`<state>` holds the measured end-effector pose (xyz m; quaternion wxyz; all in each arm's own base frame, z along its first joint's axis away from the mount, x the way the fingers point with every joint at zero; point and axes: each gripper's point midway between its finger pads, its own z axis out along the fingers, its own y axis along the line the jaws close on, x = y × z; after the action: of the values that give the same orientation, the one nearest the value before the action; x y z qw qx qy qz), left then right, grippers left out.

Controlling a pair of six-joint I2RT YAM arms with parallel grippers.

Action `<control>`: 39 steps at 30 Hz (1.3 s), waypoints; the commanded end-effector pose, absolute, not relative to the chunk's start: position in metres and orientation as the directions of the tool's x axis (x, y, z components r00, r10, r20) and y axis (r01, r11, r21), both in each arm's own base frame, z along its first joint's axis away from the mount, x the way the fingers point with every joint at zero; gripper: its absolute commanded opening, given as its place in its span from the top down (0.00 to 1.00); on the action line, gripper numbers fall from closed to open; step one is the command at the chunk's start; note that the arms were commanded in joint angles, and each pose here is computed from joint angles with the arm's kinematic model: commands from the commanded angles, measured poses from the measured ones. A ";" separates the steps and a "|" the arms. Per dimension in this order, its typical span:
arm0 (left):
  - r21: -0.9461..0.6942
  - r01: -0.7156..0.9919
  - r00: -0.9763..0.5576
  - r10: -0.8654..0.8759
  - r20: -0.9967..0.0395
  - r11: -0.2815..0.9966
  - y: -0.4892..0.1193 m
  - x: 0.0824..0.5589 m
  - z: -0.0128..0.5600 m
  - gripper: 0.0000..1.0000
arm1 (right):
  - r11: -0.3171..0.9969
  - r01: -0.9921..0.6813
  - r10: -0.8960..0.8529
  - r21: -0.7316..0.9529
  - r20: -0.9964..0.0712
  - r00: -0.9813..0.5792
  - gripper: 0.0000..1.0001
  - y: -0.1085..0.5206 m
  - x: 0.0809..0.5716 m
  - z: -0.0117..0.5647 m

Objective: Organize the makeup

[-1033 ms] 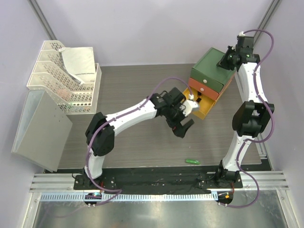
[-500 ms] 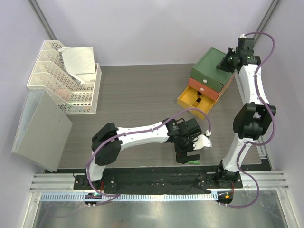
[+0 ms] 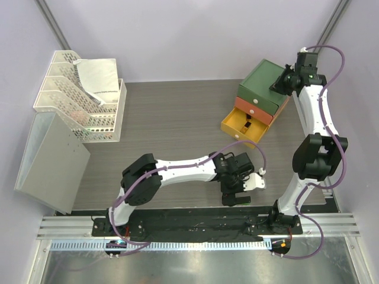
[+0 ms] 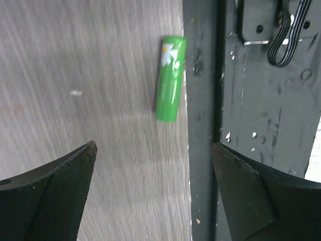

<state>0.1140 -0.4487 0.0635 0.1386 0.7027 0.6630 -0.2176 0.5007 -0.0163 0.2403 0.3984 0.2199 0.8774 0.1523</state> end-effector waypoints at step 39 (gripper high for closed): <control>-0.044 0.998 -0.060 0.891 -0.450 0.045 -0.488 0.125 -0.019 0.71 | 0.831 0.355 0.552 0.429 -0.555 -0.622 0.99 -0.016 0.477 0.216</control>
<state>0.1276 -0.5161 0.0234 0.2035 0.6655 0.6812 -0.2273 0.4983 -0.0149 0.2400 0.4028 0.2423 0.8676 0.1621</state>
